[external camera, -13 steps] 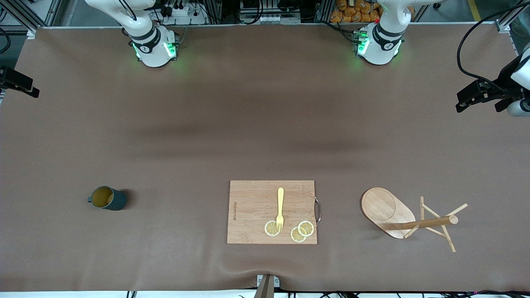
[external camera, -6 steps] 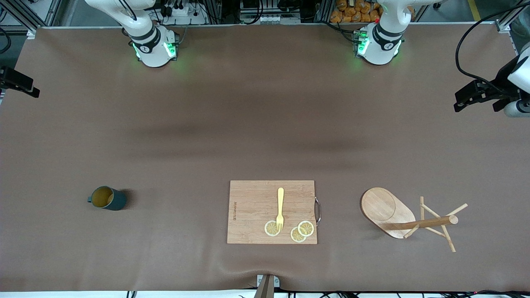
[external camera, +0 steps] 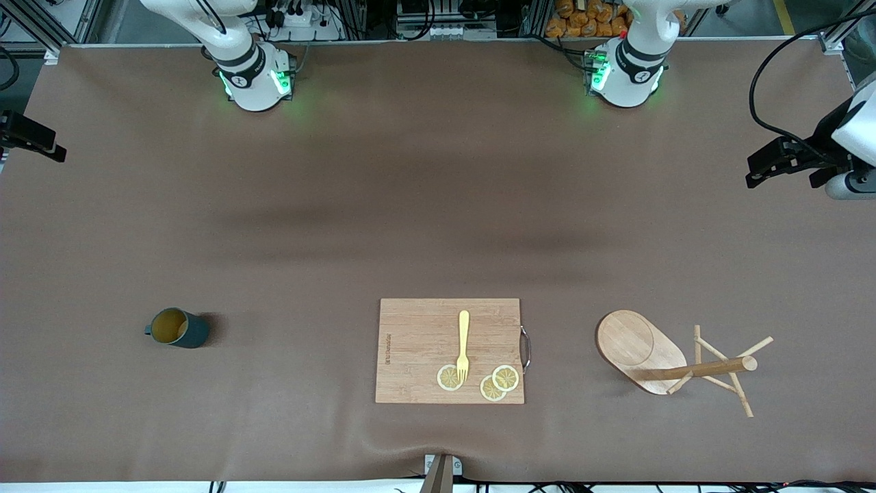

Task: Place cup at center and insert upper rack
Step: 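Reach the right gripper down to the teal mug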

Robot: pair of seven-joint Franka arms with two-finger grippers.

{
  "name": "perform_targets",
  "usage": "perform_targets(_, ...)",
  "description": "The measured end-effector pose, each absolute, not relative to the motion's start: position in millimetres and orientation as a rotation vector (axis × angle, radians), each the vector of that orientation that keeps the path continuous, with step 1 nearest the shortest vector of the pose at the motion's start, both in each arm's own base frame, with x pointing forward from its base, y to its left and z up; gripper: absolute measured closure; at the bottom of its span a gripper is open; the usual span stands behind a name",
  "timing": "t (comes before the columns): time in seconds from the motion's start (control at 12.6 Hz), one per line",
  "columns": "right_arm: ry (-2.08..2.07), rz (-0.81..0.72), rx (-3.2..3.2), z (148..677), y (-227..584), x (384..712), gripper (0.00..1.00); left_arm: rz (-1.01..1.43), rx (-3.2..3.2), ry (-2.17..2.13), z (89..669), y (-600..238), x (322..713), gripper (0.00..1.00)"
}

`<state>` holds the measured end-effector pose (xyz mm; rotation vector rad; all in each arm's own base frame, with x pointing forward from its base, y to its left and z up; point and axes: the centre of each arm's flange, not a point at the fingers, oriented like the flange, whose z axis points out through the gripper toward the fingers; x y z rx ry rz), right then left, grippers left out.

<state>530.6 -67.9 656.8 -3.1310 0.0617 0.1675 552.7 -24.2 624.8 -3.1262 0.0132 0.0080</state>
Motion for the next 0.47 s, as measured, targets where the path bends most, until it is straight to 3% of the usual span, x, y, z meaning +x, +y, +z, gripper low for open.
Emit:
perform_targets(0.24, 0.09, 0.283, -3.132, 646.3, -76.7, 525.1, 0.0, 0.007, -3.126, 0.015, 625.2, -24.7, 552.7, 0.0)
perform_targets(0.47, 0.156, 0.364, -3.132, 605.5, -102.2, 547.7, 0.0, 0.007, -3.126, 0.015, 625.3, -24.7, 552.8, 0.0)
